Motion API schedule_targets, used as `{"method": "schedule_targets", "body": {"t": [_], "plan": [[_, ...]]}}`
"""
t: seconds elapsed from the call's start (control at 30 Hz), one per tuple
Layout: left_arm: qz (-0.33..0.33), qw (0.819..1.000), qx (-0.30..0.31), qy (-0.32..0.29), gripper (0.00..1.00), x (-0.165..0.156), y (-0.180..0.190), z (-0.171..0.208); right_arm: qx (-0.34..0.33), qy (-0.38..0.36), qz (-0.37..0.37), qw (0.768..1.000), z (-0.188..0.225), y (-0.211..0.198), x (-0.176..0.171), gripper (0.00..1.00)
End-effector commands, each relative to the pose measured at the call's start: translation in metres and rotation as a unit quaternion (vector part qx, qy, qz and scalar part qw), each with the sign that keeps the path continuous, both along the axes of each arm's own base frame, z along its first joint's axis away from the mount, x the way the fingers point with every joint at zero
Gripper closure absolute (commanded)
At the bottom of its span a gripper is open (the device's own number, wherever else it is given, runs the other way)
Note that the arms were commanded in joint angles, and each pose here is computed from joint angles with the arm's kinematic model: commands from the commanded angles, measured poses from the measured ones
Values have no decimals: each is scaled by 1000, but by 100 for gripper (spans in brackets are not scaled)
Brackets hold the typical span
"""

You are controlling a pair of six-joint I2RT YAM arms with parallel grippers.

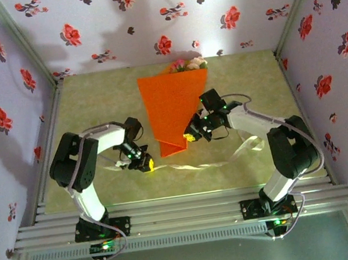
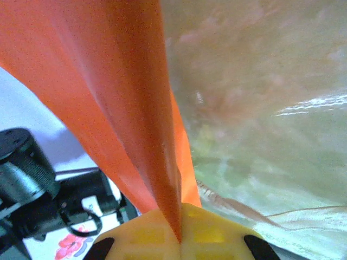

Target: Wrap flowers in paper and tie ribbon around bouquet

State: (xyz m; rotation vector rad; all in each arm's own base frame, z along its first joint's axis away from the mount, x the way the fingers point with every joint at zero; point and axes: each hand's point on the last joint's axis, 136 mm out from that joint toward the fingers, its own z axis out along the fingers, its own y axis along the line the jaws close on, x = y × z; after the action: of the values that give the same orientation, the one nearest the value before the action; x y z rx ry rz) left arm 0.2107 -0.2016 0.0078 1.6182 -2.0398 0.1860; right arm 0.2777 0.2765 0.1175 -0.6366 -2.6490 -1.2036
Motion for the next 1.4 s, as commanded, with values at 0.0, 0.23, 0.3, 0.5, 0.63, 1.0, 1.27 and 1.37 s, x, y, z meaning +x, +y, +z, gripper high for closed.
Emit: {"method": "schedule_targets", "body": {"t": [0.0,0.23,0.3,0.5,0.63,1.0,1.27,1.37], "plan": [[28,959,7,-283,100,160,-2,-34,18,-3,6,1000,24,2,-6,100],[69,940,-6,-334,100,218,3,0,14,8,29,999,15,8,-31,100],[73,938,-11,-339,100,223,2,4,9,12,35,999,9,9,-38,100],[72,945,-33,-317,100,203,-5,0,-28,26,47,998,-25,4,-45,100],[87,948,-28,-304,86,179,5,2,-77,44,53,995,-44,-7,-49,66],[100,957,24,-272,38,132,42,41,-239,41,-103,965,-18,-101,-50,36],[143,957,64,-244,33,102,74,57,-252,136,-265,921,-45,-157,-70,30],[159,955,71,-239,31,94,82,63,-210,178,-304,912,-63,-142,-63,30]]}}
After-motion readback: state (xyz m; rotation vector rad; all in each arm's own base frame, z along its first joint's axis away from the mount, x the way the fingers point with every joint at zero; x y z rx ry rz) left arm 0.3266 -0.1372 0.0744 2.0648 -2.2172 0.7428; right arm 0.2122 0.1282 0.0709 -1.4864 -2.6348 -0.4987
